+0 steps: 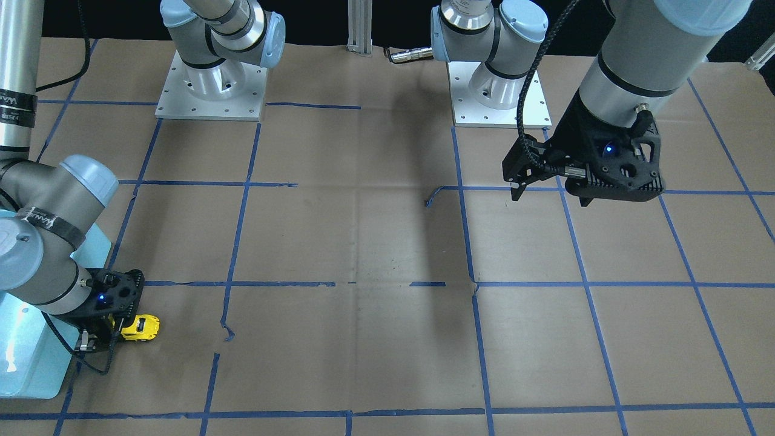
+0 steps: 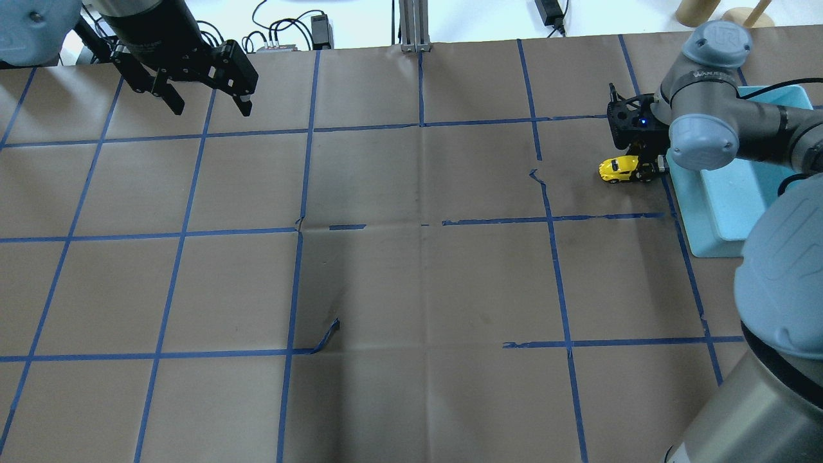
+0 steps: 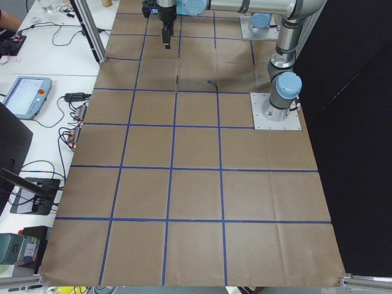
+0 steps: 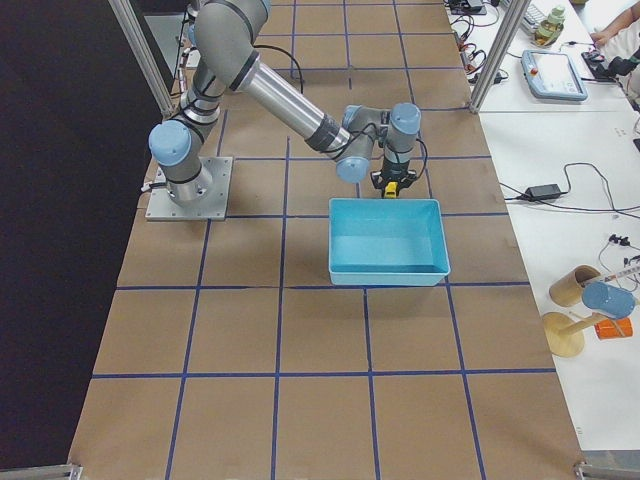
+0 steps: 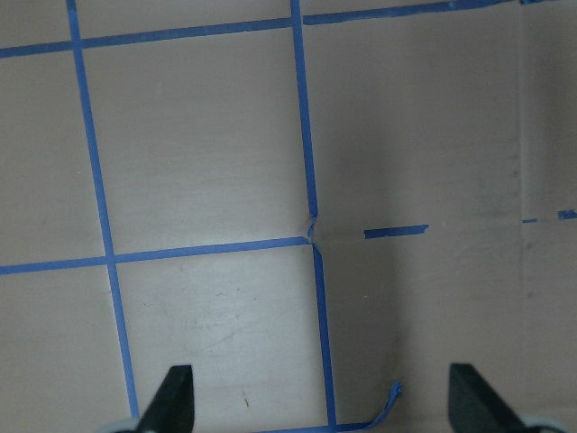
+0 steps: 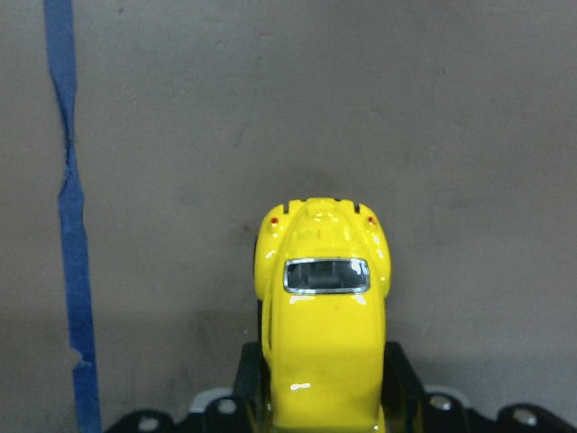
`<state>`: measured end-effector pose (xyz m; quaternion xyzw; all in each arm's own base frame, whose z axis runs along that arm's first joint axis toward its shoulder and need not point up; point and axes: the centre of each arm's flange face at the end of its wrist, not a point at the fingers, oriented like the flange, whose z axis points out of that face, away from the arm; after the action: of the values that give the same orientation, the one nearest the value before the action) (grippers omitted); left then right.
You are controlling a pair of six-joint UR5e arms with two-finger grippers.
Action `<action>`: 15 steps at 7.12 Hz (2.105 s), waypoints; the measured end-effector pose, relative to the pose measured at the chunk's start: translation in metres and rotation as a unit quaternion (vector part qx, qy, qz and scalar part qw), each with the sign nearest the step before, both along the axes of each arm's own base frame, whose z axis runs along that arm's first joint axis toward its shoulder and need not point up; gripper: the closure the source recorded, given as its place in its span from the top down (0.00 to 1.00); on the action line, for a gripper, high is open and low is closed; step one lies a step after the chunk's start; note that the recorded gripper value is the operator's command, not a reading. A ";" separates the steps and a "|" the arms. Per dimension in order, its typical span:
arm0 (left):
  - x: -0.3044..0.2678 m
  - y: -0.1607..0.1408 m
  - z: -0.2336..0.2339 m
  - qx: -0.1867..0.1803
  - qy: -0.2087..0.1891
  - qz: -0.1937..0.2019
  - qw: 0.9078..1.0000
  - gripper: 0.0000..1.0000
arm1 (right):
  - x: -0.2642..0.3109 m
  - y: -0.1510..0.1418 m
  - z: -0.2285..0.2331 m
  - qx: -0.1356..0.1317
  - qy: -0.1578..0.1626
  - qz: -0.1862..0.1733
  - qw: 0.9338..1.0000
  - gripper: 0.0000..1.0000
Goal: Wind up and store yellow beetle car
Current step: 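Close the right gripper on the yellow car and lift it, then carry the car with the right gripper and lower it into the tray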
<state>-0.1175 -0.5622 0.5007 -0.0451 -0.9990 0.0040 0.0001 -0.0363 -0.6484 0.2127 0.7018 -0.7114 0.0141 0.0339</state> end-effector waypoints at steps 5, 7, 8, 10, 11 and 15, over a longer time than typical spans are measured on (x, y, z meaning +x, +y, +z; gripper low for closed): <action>0.000 0.006 0.001 0.001 0.000 -0.002 1.000 0.99 | 0.023 -0.020 0.119 -0.017 -0.011 -0.203 0.979 0.34; 0.001 0.028 -0.001 0.007 -0.004 -0.014 1.000 0.99 | -0.012 -0.031 0.160 -0.023 -0.016 -0.355 0.935 0.34; 0.002 0.040 -0.004 0.010 -0.004 -0.020 1.000 0.99 | -0.055 -0.030 0.165 -0.026 -0.021 -0.429 0.903 0.34; 0.005 0.051 -0.006 0.008 -0.003 -0.019 1.000 0.99 | -0.145 -0.017 0.159 -0.029 -0.031 -0.567 0.823 0.33; 0.008 0.051 -0.004 0.005 -0.003 -0.017 1.000 0.99 | -0.173 -0.007 0.149 -0.021 -0.034 -0.632 0.774 0.33; 0.010 0.050 -0.003 0.002 -0.003 -0.014 1.000 0.99 | -0.188 0.032 0.055 0.009 -0.031 -0.732 0.681 0.37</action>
<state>-0.1079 -0.5120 0.4974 -0.0588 -0.9983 0.0017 -0.0026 -0.2239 -0.6165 0.2682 -0.0427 -0.9991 0.0000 0.0047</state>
